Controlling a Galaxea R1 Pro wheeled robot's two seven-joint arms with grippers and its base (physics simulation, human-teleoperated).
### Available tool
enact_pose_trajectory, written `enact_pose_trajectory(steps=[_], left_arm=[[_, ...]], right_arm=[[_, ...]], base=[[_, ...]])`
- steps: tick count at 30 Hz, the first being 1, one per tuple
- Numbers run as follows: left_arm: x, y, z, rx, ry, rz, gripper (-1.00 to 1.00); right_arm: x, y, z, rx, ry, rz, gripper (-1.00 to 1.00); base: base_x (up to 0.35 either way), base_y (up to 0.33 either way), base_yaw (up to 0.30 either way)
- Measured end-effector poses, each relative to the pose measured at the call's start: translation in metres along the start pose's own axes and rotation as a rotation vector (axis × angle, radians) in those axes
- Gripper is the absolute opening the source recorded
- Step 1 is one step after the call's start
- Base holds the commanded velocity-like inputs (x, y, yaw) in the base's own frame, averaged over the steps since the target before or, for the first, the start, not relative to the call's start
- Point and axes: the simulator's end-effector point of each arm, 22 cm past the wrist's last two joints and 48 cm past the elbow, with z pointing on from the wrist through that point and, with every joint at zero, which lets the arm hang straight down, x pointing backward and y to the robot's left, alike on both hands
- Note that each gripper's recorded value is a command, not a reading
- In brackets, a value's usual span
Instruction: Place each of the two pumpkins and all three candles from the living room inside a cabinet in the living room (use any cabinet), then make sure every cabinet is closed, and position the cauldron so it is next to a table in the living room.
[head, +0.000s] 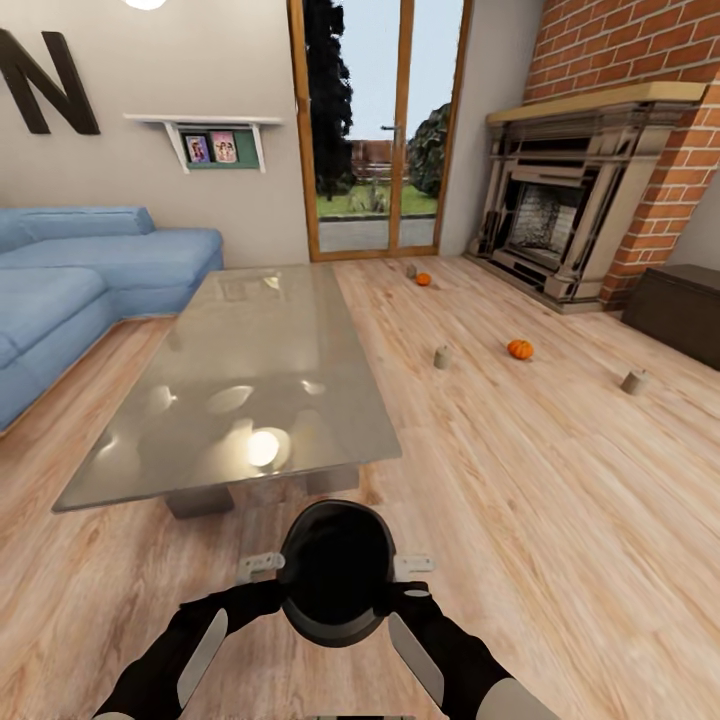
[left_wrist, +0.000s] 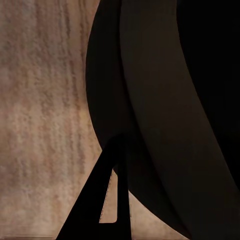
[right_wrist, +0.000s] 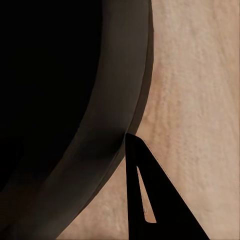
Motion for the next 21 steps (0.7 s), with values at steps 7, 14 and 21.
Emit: enact_pose_trajectory(steps=[7, 14, 21], left_arm=[[0.011, 0.004, 0.007, -0.005, 0.024, -0.006, -1.0], [0.023, 0.009, 0.015, -0.009, 0.049, -0.014, -1.0], [0.035, 0.013, 0.021, -0.014, 0.072, -0.02, -1.0]], right_arm=[[0.012, 0.0, 0.008, -0.001, 0.026, 0.002, -1.0], [0.024, -0.001, 0.016, 0.0, 0.052, 0.004, -1.0], [0.035, -0.002, 0.023, 0.0, 0.076, 0.006, -1.0]], base=[[0.0, 0.0, 0.028], [0.0, 0.0, 0.1], [0.0, 0.0, 0.011]])
